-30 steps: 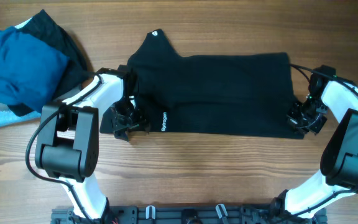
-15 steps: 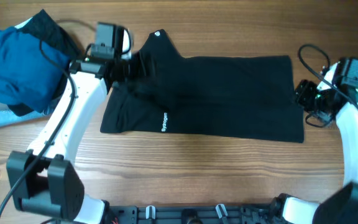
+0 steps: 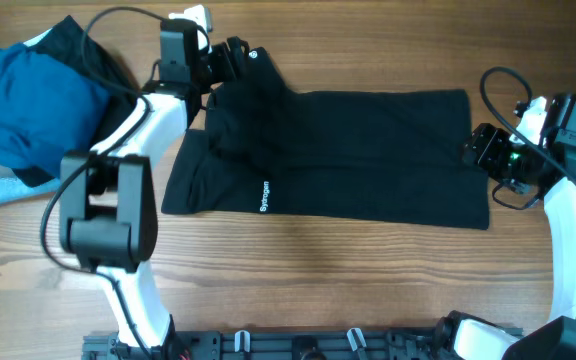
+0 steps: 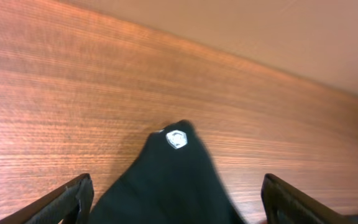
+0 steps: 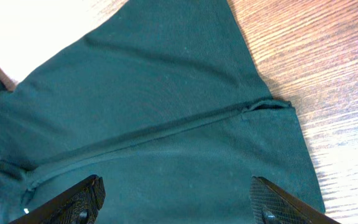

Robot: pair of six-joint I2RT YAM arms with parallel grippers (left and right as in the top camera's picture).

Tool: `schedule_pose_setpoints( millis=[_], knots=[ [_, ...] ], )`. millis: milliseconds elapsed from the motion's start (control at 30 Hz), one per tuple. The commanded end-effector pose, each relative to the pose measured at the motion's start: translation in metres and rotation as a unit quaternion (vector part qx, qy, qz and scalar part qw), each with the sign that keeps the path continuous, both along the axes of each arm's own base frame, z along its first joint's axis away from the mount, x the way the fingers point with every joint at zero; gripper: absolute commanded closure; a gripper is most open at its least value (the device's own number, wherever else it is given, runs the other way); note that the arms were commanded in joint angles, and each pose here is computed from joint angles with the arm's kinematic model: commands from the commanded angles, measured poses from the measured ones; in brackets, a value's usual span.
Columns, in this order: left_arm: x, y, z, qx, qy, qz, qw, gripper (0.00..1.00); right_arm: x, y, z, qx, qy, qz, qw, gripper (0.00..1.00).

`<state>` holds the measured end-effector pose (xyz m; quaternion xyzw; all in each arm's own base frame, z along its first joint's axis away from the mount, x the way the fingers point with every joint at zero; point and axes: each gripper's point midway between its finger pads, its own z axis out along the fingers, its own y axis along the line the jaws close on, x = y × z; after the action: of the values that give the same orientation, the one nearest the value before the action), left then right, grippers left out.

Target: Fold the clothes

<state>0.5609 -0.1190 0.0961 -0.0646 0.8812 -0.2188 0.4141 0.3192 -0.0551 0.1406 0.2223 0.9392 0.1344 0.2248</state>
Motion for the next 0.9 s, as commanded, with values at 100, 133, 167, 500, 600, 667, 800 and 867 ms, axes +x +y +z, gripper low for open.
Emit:
schedule_pose_setpoints(
  millis=[100, 133, 167, 500, 600, 667, 800, 867],
  knots=[
    [0.002, -0.002, -0.073, 0.019, 0.042, -0.006, 0.999, 0.23, 0.003, -0.001, 0.003, -0.004, -0.007, 0.007, 1.0, 0.2],
    [0.001, -0.004, -0.082, 0.019, 0.046, -0.008, 0.999, 0.23, 0.002, -0.001, 0.003, -0.006, -0.006, 0.007, 1.0, 0.2],
    [0.001, -0.006, -0.088, 0.019, 0.047, -0.009, 0.999, 0.23, 0.002, -0.002, 0.002, -0.006, -0.005, 0.006, 1.0, 0.2],
    [-0.01, -0.029, -0.104, 0.024, 0.067, -0.031, 0.997, 0.82, 0.005, -0.003, 0.004, -0.008, -0.011, 0.006, 1.0, 0.2],
    [-0.009, -0.026, -0.104, 0.021, 0.069, -0.025, 0.997, 0.96, 0.013, -0.005, 0.008, -0.014, -0.029, 0.006, 0.999, 0.2],
    [-0.01, -0.023, -0.101, 0.017, 0.074, -0.019, 0.997, 0.96, 0.022, -0.009, 0.011, -0.021, -0.048, 0.006, 0.999, 0.2],
    [-0.009, -0.015, -0.077, 0.008, 0.07, -0.008, 0.997, 0.96, 0.05, -0.017, 0.003, -0.029, -0.076, 0.006, 0.997, 0.21],
    [-0.009, -0.013, -0.061, 0.006, 0.063, -0.006, 0.998, 0.96, 0.064, -0.02, -0.011, -0.026, -0.077, 0.009, 0.997, 0.22]
  ],
)
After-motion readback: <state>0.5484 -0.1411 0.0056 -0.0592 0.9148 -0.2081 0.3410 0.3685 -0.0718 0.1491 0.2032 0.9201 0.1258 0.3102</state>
